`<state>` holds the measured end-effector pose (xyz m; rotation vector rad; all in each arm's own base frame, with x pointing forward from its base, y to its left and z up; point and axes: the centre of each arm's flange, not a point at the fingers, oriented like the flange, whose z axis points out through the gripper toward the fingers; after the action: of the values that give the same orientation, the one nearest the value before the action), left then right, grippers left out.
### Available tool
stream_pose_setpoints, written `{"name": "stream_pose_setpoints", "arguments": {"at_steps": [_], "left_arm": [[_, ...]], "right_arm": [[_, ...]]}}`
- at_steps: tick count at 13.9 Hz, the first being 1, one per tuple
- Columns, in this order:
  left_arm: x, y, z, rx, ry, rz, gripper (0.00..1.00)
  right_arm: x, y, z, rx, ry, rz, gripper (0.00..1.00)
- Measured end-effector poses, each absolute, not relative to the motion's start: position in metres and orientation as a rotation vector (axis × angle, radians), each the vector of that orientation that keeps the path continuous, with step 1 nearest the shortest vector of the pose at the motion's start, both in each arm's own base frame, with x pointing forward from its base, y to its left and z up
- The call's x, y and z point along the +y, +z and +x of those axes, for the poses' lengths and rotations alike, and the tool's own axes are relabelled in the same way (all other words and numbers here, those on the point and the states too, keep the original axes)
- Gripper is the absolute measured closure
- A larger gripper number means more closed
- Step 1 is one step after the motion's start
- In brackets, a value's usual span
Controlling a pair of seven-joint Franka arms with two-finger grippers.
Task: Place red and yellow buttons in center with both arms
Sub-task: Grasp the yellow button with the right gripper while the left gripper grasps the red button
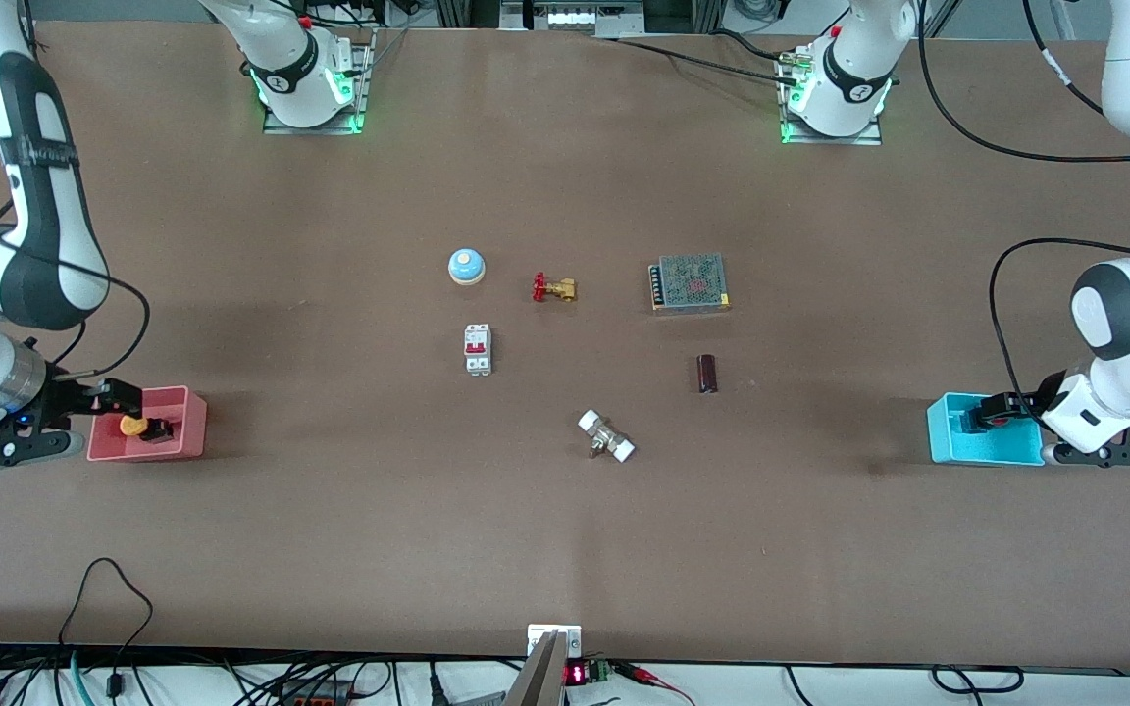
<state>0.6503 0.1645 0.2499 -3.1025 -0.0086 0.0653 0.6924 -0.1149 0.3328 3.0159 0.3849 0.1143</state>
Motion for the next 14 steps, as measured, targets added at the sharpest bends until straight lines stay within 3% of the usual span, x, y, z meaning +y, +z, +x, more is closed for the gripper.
{"name": "stream_pose_setpoints", "arguments": {"at_steps": [2,3,7,10,11,13,14], "left_arm": [[0.165,0.238,0.649,-0.010,0.074,-3.105,0.10],[0.164,0.232,0.649,-0.007,0.079,-3.107,0.16],[0.160,0.209,0.644,0.000,0.103,-3.114,0.19],[0.159,0.201,0.643,0.002,0.118,-3.116,0.46],[0.159,0.202,0.643,0.002,0.115,-3.116,0.47],[0.159,0.207,0.647,0.013,0.088,-3.114,0.64],[0.159,0.217,0.652,0.032,0.056,-3.110,0.64]], "right_arm": [[-0.130,0.307,0.694,0.388,0.165,3.007,0.00],[-0.131,0.296,0.694,0.388,0.188,3.003,0.00],[-0.127,0.267,0.690,0.402,0.206,3.005,0.00],[-0.127,0.261,0.689,0.402,0.195,3.009,0.00],[-0.126,0.258,0.688,0.403,0.187,3.011,0.00],[-0.125,0.251,0.684,0.407,0.166,3.017,0.00],[-0.125,0.246,0.683,0.408,0.155,3.020,0.00]]}}
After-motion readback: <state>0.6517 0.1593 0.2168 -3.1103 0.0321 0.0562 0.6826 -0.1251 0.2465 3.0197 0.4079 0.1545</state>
